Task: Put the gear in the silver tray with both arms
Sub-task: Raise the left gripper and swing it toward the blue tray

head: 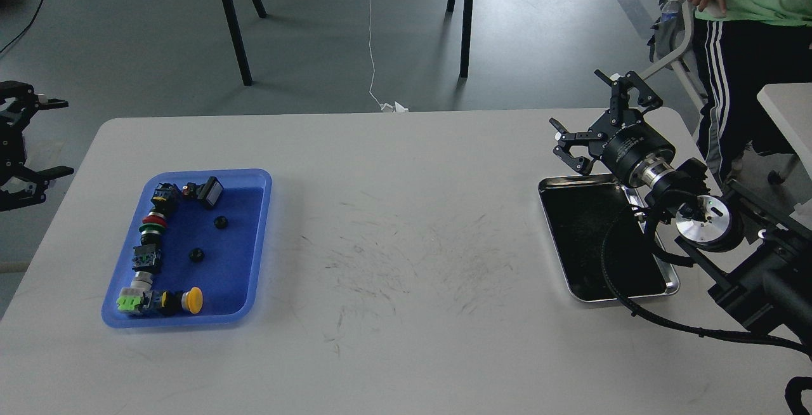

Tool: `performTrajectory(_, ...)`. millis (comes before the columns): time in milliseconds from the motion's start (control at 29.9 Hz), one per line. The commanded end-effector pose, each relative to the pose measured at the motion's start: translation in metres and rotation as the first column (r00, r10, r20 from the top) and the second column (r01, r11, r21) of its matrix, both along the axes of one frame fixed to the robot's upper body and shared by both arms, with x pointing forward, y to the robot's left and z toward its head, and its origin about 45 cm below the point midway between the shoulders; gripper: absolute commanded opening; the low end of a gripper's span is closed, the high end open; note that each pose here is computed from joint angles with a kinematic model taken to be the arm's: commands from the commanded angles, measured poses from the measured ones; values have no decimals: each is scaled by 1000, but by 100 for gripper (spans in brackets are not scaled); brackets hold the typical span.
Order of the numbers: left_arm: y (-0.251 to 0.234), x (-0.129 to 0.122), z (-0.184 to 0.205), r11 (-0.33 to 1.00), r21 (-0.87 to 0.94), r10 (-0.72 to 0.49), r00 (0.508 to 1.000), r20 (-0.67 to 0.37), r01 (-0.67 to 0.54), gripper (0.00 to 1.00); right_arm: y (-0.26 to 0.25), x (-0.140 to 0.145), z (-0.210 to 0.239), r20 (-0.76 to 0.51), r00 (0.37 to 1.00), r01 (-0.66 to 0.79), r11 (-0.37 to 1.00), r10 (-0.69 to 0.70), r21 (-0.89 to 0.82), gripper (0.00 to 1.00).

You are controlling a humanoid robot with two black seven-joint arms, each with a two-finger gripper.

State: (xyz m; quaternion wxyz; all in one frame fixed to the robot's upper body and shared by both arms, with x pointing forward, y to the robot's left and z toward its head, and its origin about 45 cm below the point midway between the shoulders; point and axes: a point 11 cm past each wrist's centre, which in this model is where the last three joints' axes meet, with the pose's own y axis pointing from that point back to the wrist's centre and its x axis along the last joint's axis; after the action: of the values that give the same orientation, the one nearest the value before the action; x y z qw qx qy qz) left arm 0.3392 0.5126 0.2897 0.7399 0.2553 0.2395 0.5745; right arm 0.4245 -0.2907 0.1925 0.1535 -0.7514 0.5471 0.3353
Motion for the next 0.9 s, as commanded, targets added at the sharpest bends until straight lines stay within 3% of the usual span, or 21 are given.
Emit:
performTrajectory(0, -14, -4, 0, 999, 4, -51, 998, -46, 51, 99, 1, -4, -2, -4, 1000, -5, 1000, 5, 4, 99)
performTrajectory(167, -25, 0, 2, 997, -5, -81, 996, -33, 81, 99, -7, -6, -1, -4, 1000, 0, 1000, 0, -12, 99)
performTrajectory(301, -38, 14, 31, 993, -36, -106, 993, 57, 108, 99, -6, -6, -1, -2, 1000, -1, 1000, 1, -11, 99)
performTrajectory(468, -42, 12, 54, 991, -42, -119, 988, 103, 124, 99, -6, -6, -1, -2, 1000, -3, 1000, 3, -13, 99)
performTrajectory(869, -71, 17, 45, 976, -43, -203, 967, 155, 212, 98, -6, -6, -2, -3, 1000, -5, 1000, 5, -18, 99)
